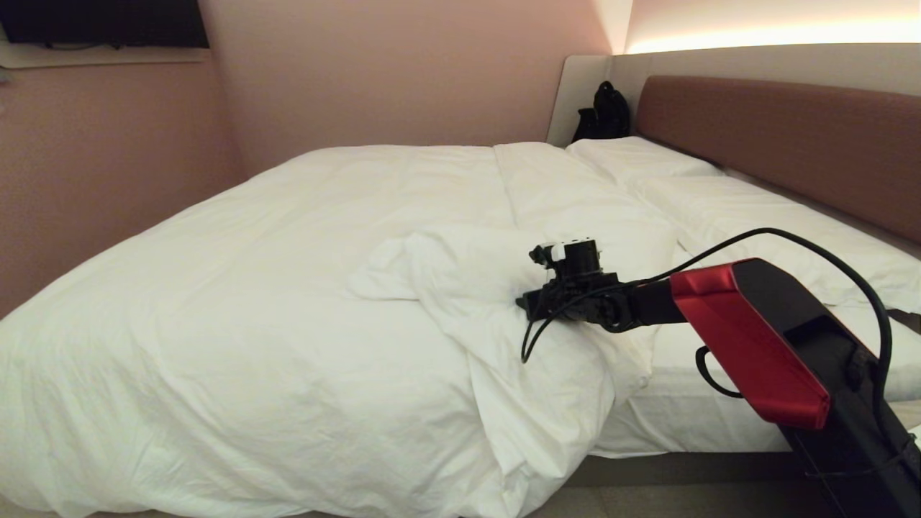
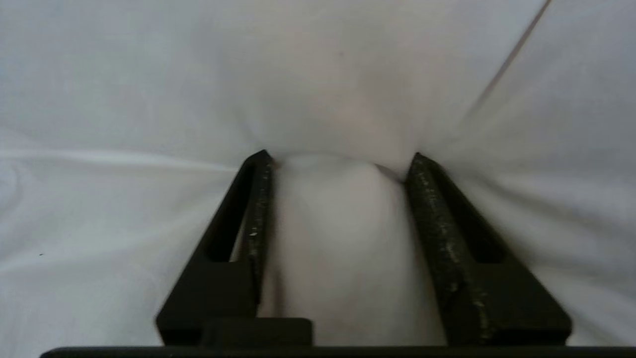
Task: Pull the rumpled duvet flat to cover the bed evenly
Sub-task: Flatten the corners of the folded blanket
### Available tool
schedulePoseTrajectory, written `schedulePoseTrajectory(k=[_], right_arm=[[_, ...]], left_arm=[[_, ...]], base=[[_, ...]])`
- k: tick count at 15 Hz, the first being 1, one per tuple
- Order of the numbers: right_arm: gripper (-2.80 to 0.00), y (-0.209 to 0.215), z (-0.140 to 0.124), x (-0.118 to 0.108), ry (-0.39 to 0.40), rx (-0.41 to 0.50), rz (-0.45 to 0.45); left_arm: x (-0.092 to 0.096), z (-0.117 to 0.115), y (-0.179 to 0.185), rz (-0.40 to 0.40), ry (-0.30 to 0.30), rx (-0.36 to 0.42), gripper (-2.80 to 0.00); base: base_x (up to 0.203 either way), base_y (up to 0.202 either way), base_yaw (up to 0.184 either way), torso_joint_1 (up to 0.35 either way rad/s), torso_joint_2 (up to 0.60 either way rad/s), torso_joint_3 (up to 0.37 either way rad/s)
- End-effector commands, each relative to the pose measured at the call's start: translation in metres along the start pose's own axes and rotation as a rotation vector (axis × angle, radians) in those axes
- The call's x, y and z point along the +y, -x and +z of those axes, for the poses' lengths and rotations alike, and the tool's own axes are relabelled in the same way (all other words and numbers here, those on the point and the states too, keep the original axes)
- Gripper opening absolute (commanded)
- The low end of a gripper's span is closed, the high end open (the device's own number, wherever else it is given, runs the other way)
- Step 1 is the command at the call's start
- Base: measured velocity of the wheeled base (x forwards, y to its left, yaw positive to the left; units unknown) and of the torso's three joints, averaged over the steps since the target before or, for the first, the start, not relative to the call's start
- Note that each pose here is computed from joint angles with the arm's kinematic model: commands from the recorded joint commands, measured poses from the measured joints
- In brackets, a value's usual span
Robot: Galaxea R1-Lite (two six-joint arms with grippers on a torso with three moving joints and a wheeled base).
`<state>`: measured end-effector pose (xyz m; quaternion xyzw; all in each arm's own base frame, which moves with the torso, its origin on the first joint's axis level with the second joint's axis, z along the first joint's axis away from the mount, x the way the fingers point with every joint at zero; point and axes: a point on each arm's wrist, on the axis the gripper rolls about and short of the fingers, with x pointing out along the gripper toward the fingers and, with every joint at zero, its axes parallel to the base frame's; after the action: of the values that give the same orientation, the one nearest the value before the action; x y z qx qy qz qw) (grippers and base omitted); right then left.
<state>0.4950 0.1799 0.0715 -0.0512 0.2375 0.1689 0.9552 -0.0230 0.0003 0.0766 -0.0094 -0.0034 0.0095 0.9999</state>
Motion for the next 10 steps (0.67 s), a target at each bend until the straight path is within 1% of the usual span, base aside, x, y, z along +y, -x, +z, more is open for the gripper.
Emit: schedulePoseTrajectory(k=[1,10], right_arm=[[-2.80,-0.0006,-0.0004,0.0005,0.001,-0.001,0.001],[-2.80,0.0013,0.0023,-0.0002,-0.003,-0.009,0.003]], left_arm=[[0.0000,0.0000,0.0000,0.001,0.001,0.000,-2.80],[0.0000,0.0002,0.0001,0.001,0.000,-0.001,-2.80]], base=[[0.000,0.000,0.000,0.000,0.00,0.000],[0.000,0.000,0.000,0.000,0.00,0.000]])
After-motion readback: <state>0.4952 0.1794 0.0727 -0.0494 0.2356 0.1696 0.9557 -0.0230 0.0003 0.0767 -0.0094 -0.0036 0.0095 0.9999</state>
